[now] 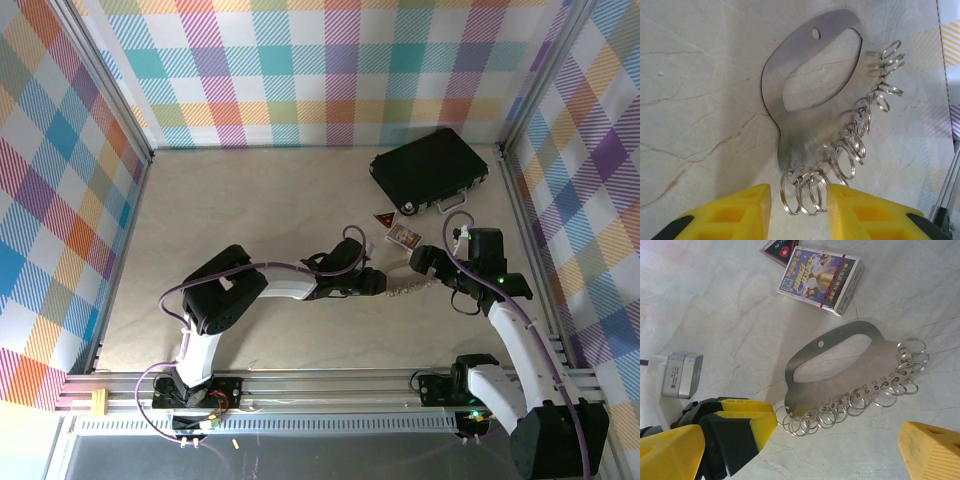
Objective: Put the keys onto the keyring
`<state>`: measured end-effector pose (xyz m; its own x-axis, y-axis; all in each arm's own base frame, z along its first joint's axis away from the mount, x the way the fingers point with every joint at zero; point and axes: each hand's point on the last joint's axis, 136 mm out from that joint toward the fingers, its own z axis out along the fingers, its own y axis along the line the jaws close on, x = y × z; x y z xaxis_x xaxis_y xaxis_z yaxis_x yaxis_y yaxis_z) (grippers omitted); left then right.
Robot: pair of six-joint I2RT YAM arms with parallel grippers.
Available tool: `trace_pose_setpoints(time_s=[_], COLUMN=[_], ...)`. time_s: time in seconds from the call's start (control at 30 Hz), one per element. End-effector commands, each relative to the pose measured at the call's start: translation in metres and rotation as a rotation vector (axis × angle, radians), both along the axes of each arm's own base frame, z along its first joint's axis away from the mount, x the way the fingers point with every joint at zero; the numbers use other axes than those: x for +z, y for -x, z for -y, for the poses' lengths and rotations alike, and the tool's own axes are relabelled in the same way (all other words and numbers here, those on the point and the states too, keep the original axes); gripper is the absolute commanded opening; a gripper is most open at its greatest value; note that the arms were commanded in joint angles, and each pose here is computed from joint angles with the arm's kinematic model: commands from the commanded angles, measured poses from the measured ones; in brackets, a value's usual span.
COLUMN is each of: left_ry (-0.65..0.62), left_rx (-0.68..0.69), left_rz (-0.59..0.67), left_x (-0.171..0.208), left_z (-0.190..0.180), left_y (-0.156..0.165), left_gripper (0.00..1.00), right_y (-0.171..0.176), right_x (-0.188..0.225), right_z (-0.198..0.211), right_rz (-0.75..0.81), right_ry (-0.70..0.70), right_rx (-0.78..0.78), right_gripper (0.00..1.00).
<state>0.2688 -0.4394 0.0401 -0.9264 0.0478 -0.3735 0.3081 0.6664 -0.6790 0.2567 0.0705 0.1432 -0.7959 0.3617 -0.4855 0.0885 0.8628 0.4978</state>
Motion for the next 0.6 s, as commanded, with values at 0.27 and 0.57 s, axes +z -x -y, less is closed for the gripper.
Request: trace_pose_setpoints(time_s=[0.27, 0.57], left_ry=[-0.015, -0.025], left_rx=[0.011, 0.015], left_rz=[0.014, 0.012], left_x=[-0.0043, -0.0078], left_z=[0.0083, 0.0072], left_y=[-0.0008, -0.0007], left_gripper=[0.29, 0.21], right_y=[0.0053, 0.006], right_x=[0.0047, 0.0047], right_z=[-0.0001, 0.0014], right_rz=[0.025, 0.026], right_ry=[-0.005, 0.005], right_rx=[0.013, 0.013], right_gripper=[0.99, 0.99])
